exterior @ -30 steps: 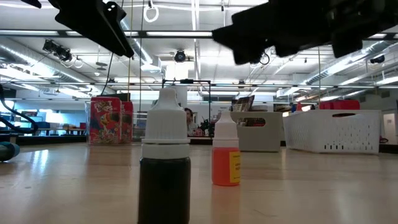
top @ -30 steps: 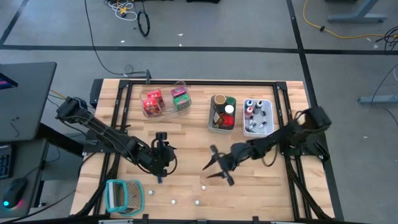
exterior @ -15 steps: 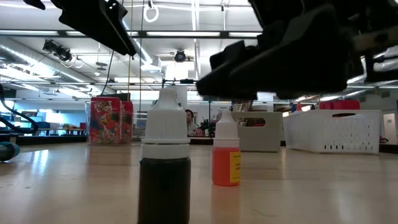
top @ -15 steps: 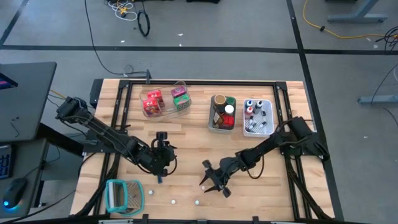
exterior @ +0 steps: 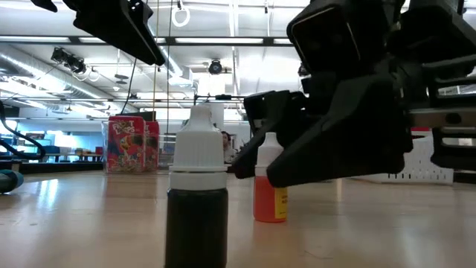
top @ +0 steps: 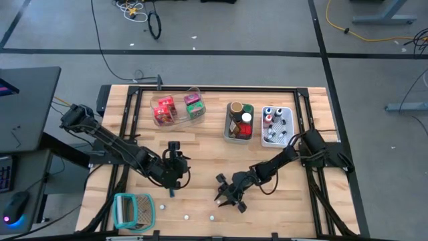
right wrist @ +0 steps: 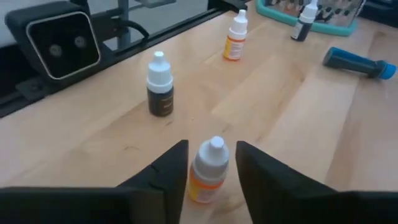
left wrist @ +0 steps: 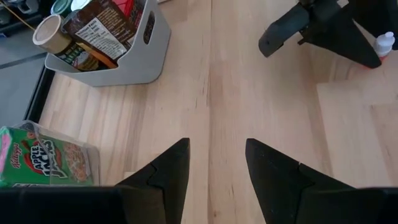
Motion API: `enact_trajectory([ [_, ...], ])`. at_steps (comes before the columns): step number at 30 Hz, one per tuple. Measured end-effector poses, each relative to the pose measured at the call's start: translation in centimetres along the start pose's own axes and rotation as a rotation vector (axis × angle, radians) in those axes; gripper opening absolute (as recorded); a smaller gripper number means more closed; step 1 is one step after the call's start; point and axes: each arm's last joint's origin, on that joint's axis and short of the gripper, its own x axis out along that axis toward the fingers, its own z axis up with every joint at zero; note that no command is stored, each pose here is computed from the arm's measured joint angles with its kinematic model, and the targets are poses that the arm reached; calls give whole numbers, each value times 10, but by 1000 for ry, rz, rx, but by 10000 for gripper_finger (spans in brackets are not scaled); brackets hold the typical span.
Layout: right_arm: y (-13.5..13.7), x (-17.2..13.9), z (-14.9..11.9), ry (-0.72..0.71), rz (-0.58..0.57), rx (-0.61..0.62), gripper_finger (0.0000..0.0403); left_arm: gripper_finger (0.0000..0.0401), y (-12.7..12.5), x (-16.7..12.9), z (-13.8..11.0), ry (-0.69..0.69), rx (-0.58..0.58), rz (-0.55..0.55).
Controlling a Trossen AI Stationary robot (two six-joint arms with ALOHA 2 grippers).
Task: Pick & Place Kitchen Items
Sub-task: Put the top small yellow food coloring bottle into the white bin
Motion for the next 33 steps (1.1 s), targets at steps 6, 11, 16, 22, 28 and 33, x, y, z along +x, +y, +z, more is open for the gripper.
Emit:
enact_trajectory([
  [6, -1, -1, 0, -23, 96, 16, 88, 166, 0, 0, 1, -5, -4, 1],
  [11, -5, -2, 2, -55, 101, 14, 63, 166, 0, 0, 1, -5, -4, 2],
  [16, -13, -15, 17, -36, 88, 113, 79, 166, 0, 0, 0, -5, -3, 2],
  [22, -22, -58, 49, 119, -38, 227, 71, 166, 1, 0, 1, -11, -4, 25],
  [28, -19, -117, 81, 249, -223, 185, 65, 166, 1, 0, 3, -35, 2, 54],
  [33, -19, -172, 98, 348, -516, 113, 80, 166, 1, 0, 4, -44, 0, 52],
])
